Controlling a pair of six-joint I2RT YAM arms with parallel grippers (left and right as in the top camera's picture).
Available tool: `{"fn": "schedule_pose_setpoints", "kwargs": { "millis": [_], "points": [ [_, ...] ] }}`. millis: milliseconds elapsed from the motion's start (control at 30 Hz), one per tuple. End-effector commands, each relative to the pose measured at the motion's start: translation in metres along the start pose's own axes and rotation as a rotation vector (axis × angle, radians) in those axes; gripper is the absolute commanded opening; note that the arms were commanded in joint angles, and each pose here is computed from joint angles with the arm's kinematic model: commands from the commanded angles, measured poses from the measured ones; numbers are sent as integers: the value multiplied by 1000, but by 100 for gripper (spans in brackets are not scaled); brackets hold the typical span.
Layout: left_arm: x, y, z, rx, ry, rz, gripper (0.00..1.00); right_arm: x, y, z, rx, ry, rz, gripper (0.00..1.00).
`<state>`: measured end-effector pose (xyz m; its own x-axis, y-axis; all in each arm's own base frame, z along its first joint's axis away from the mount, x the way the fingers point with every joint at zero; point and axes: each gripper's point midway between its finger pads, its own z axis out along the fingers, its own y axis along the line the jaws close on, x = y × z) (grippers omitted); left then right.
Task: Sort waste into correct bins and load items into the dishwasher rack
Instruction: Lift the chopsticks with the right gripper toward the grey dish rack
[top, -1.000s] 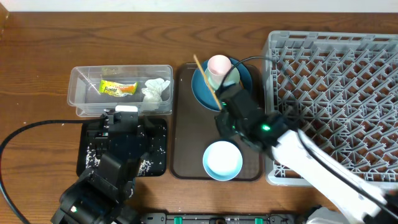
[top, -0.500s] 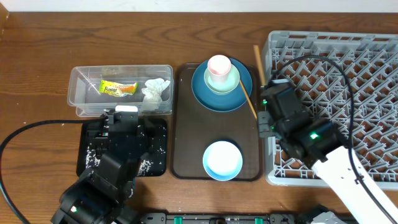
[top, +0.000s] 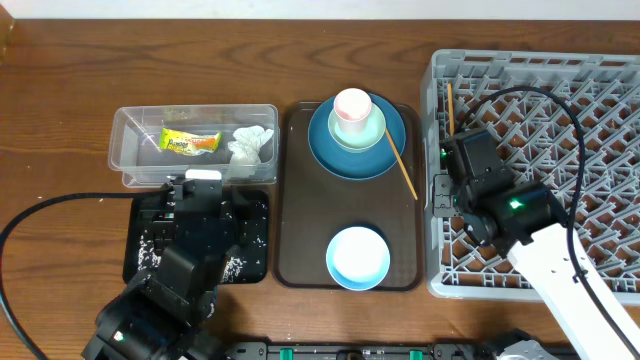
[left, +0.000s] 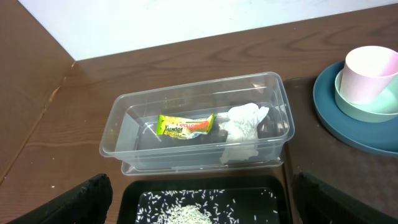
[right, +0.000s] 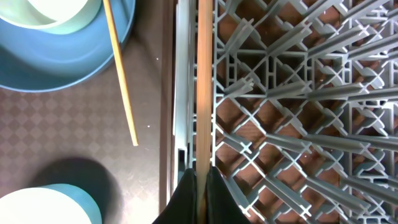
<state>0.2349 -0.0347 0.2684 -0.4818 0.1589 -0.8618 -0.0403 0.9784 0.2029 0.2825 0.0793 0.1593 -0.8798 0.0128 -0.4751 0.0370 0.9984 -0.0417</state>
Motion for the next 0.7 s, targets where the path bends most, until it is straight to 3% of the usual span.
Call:
{"fn": "schedule_pose_setpoints", "kwargs": {
  "millis": [0, 567, 667],
  "points": [
    [-11, 6, -6, -17, -29, -35, 95, 2, -4, 7, 24, 19, 18, 1],
    [-11, 6, -6, -17, -29, -35, 95, 19, -6, 42, 90, 143, -12, 2],
    [-11, 6, -6, -17, -29, -35, 95, 19, -6, 42, 90, 143, -12, 8]
  ]
}}
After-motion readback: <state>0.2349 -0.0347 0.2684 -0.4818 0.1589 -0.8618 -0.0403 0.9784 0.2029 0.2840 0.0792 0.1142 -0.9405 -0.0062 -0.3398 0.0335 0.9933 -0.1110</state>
